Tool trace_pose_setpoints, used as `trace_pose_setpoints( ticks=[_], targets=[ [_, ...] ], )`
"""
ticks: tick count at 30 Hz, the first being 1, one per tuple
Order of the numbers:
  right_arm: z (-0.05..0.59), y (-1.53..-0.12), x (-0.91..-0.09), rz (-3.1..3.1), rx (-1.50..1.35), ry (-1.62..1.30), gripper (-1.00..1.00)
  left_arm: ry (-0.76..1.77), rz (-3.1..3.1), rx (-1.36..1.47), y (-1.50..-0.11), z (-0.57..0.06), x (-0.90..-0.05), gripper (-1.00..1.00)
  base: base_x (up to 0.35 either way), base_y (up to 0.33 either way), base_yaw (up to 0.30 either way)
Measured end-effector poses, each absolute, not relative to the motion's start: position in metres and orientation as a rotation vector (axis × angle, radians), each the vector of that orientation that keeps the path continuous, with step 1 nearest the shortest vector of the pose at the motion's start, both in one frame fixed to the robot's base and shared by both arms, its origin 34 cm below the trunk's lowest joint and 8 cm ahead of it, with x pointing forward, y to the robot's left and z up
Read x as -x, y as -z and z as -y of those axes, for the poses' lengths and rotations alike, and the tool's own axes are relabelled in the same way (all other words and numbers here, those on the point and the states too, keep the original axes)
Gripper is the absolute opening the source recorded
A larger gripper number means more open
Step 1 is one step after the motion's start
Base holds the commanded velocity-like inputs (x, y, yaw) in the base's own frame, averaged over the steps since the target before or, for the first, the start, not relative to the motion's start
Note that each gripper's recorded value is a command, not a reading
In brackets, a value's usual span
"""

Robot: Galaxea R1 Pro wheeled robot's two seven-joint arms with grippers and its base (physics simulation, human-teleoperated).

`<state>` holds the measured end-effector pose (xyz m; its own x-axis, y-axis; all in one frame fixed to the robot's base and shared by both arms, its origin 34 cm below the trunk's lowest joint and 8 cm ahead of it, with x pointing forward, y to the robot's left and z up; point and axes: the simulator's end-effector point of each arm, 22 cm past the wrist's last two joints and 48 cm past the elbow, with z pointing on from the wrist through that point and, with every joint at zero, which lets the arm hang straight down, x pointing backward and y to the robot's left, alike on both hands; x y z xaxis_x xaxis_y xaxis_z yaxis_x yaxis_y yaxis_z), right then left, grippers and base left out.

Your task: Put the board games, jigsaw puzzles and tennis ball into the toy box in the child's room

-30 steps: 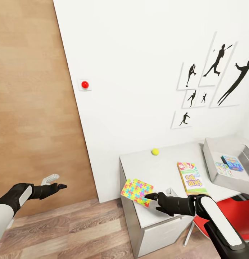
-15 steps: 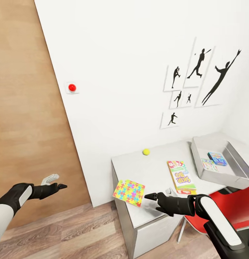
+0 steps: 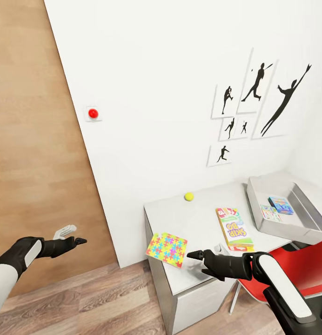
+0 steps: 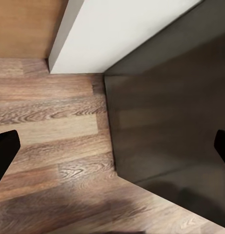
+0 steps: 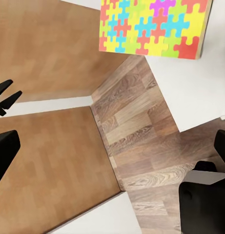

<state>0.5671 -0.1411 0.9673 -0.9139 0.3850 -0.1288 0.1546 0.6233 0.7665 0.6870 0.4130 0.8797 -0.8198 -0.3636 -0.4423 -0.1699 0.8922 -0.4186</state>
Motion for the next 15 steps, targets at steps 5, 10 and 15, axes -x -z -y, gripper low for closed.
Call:
trace_pose_setpoints(
  ticks=[5, 10, 15],
  targets=[
    [0.1408, -0.9673, -0.567, -2.568, -0.437, -1.175, 1.0, 0.496, -2.53, 0.385, -0.8797, -0.4129, -0.6871, 1.0, 0.0, 0.0, 0.0],
    [0.1402, -0.9684, -0.5668, -2.567, -0.434, -1.175, 1.0, 0.498, -2.528, 0.384, -0.8812, -0.4124, -0.6874, 1.0, 0.0, 0.085, -0.104],
    [0.1394, -0.9706, -0.5666, -2.563, -0.429, -1.176, 1.0, 0.498, -2.522, 0.382, -0.8846, -0.4128, -0.6882, 1.0, 0.0, 0.094, -0.178]
  ],
)
